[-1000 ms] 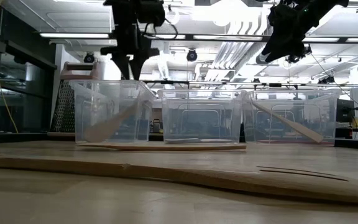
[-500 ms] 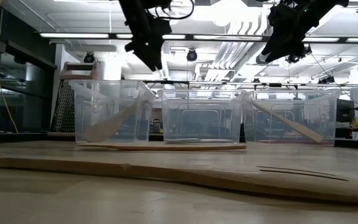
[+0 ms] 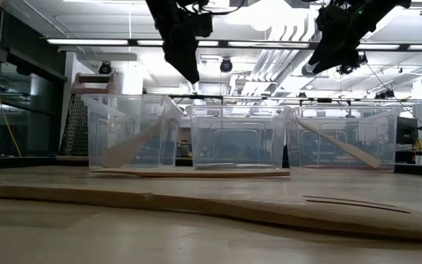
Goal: Pick & Place Kitchen Items
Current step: Put the brown serving spoon into the left transparent container
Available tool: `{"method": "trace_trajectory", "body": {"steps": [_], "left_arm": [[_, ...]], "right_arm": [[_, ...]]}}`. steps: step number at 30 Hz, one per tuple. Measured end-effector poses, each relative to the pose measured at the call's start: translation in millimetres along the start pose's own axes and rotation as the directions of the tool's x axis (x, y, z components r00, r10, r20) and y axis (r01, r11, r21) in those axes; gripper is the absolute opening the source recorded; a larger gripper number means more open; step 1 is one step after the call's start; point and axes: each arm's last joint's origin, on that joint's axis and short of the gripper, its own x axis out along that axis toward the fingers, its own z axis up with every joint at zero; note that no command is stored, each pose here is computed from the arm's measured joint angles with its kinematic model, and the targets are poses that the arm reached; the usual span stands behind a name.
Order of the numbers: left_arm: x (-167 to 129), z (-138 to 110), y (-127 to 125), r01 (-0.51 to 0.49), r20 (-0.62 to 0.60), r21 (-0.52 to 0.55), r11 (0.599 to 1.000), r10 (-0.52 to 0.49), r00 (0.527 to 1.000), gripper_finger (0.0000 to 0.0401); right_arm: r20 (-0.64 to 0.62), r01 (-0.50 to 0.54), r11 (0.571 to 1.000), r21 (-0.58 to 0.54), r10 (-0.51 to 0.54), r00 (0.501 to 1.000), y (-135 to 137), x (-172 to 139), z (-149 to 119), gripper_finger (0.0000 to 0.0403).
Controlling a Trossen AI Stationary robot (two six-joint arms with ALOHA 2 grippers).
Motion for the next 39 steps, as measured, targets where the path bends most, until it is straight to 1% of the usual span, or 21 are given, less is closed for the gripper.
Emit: {"method": "trace_trajectory", "body": {"steps": [2,5,11,13,17,25,29,31,33,36,39], "left_arm": [[3.4,0.2,-5.4,0.02,-0.01,0.052,0.998,-0.02,1.0,0.0174],[8.3,0.9,-12.9,0.035,-0.019,0.085,0.996,-0.033,0.999,0.0187],[11.5,1.2,-17.9,0.056,-0.025,0.072,0.996,-0.054,0.998,0.0233],[11.4,0.5,-18.6,0.079,-0.031,0.069,0.994,-0.077,0.997,0.0247],[19.7,0.8,-23.7,0.114,-0.048,0.051,0.992,-0.112,0.993,0.0265],[34.3,4.1,-43.4,0.148,-0.046,0.081,0.986,-0.144,0.988,0.0267],[35.5,4.9,-51.4,0.156,-0.036,0.084,0.984,-0.154,0.987,0.0267],[43.9,4.3,-58.0,0.162,-0.043,0.095,0.982,-0.159,0.986,0.0267],[52.3,0.2,-61.2,0.171,-0.083,0.1,0.98,-0.163,0.983,0.0267],[61.3,1.7,-68.0,0.204,-0.083,0.104,0.973,-0.196,0.977,0.0267],[72.5,-3.0,-76.3,0.246,-0.138,0.114,0.963,-0.23,0.964,0.0267]], "right_arm": [[-0.001,0.0,1.0,0.0,0.0,1.0,0.0,-0.1,-0.1,0.02],[-0.008,0.0,1.0,0.001,0.0,1.0,0.0,0.0,-0.8,0.02],[-0.02,0.0,1.0,0.002,0.0,1.0,0.0,0.0,-2.0,0.02],[-0.021,0.001,1.0,0.002,0.0,1.0,-0.1,0.0,-2.1,0.02],[-0.022,0.0,1.0,0.001,0.0,1.0,0.0,0.1,-2.2,0.02],[-0.022,-0.005,1.0,-0.016,0.005,1.0,0.2,0.0,-2.2,0.02],[-0.022,-0.005,1.0,-0.018,0.005,1.0,0.2,0.0,-2.2,0.02],[-0.022,-0.005,1.0,-0.018,0.005,1.0,0.2,0.0,-2.2,0.02],[-0.022,-0.005,1.0,-0.018,0.005,1.0,0.2,0.0,-2.2,0.02],[-0.023,-0.005,1.0,-0.015,0.005,1.0,0.2,0.0,-2.2,0.02],[-0.021,-0.002,1.0,-0.014,0.002,1.0,0.2,-0.1,-2.1,0.02]]}}
